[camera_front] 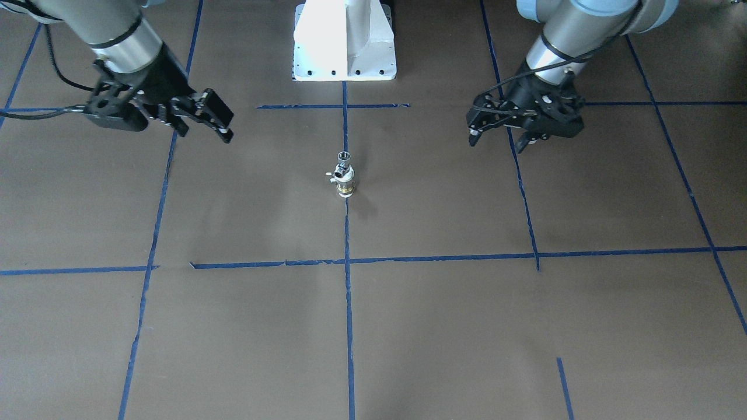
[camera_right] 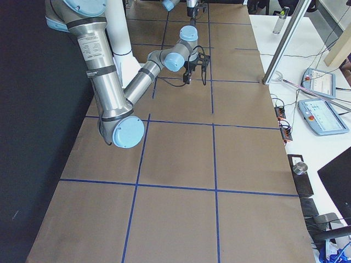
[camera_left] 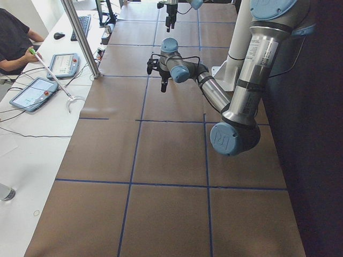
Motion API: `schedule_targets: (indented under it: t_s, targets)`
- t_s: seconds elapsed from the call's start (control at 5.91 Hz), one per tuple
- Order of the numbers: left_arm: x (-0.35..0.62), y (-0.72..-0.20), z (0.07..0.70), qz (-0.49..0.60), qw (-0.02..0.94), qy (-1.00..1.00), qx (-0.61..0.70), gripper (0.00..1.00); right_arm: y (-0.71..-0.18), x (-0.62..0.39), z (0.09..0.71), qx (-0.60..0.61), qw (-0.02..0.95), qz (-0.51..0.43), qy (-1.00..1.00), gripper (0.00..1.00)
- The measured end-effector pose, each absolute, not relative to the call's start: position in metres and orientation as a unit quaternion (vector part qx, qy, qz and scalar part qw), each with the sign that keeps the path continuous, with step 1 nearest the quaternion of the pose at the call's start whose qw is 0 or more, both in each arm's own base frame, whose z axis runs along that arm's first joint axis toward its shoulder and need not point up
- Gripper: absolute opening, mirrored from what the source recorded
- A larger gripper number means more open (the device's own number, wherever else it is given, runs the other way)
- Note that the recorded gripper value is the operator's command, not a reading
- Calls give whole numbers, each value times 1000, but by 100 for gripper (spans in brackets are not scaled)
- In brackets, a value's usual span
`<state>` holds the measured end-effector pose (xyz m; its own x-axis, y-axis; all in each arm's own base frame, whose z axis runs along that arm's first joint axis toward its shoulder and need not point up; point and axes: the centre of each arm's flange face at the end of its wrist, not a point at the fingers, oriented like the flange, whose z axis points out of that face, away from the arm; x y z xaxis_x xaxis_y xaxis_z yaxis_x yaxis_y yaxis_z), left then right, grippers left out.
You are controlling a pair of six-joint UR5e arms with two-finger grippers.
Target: Assemble PPR valve and pipe with both arms
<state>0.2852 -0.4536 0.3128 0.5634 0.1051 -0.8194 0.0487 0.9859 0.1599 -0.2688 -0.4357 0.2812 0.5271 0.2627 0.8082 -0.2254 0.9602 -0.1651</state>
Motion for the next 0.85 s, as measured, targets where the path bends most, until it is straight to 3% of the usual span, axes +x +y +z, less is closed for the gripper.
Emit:
schedule_targets:
  t_s: [0.85]
  targets:
    - [68, -482, 504, 140, 901, 393, 123, 99, -428, -19, 498, 50, 915, -4, -401, 100]
